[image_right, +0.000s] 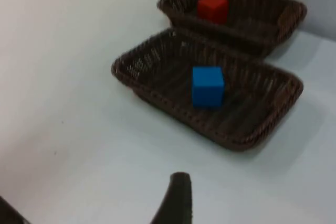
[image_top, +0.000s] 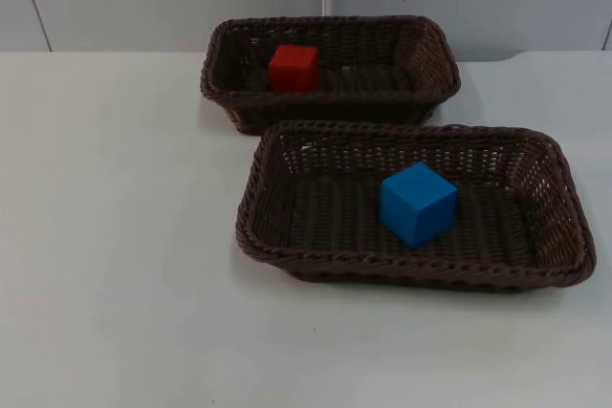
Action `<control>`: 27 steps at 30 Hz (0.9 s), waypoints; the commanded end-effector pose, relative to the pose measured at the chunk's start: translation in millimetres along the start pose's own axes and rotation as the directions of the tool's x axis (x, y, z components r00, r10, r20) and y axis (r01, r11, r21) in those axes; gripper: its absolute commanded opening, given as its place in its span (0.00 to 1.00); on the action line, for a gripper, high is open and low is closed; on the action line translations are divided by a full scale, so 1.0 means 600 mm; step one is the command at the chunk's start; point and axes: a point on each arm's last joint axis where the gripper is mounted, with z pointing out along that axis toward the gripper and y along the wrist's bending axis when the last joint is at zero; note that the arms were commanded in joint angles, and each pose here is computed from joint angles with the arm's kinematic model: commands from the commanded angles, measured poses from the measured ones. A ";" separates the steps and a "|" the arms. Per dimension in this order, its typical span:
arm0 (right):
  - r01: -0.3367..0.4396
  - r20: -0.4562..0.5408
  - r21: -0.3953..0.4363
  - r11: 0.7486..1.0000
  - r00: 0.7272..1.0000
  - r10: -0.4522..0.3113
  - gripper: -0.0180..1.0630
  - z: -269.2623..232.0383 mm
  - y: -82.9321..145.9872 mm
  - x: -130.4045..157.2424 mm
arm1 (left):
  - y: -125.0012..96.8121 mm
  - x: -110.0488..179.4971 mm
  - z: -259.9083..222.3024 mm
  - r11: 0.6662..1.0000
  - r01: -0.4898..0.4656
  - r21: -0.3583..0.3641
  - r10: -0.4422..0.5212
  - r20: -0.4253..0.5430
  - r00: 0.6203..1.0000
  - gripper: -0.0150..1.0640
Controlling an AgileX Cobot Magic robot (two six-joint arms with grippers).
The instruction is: Pick up one cube with the left hand and place it into the upper basket. Pick up one cube with the right hand and place it into the lower basket.
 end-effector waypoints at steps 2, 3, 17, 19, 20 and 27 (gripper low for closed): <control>-0.009 -0.010 0.005 1.000 1.000 0.009 0.69 0.007 -0.001 0.007 | 0.000 0.002 0.001 1.000 0.004 -0.005 -0.004 -0.006 1.000 0.82; -0.002 -0.018 0.018 1.000 1.000 0.002 0.69 0.013 -0.003 0.010 | 0.000 0.002 0.001 1.000 0.004 -0.005 -0.004 -0.006 1.000 0.82; -0.003 -0.040 0.025 1.000 0.999 0.004 0.69 0.016 -0.004 0.015 | 0.000 0.002 0.001 1.000 0.004 -0.005 -0.004 -0.006 1.000 0.82; -0.003 -0.040 0.025 1.000 0.999 0.004 0.69 0.016 -0.004 0.015 | 0.000 0.002 0.001 1.000 0.004 -0.005 -0.004 -0.006 1.000 0.82; -0.003 -0.040 0.025 1.000 0.999 0.004 0.69 0.016 -0.004 0.015 | 0.000 0.002 0.000 1.000 0.004 -0.005 -0.004 -0.005 1.000 0.82; -0.007 -0.040 0.019 1.000 0.999 0.007 0.99 0.016 -0.003 0.015 | 0.000 0.002 0.000 1.000 0.004 -0.005 -0.004 -0.005 1.000 0.99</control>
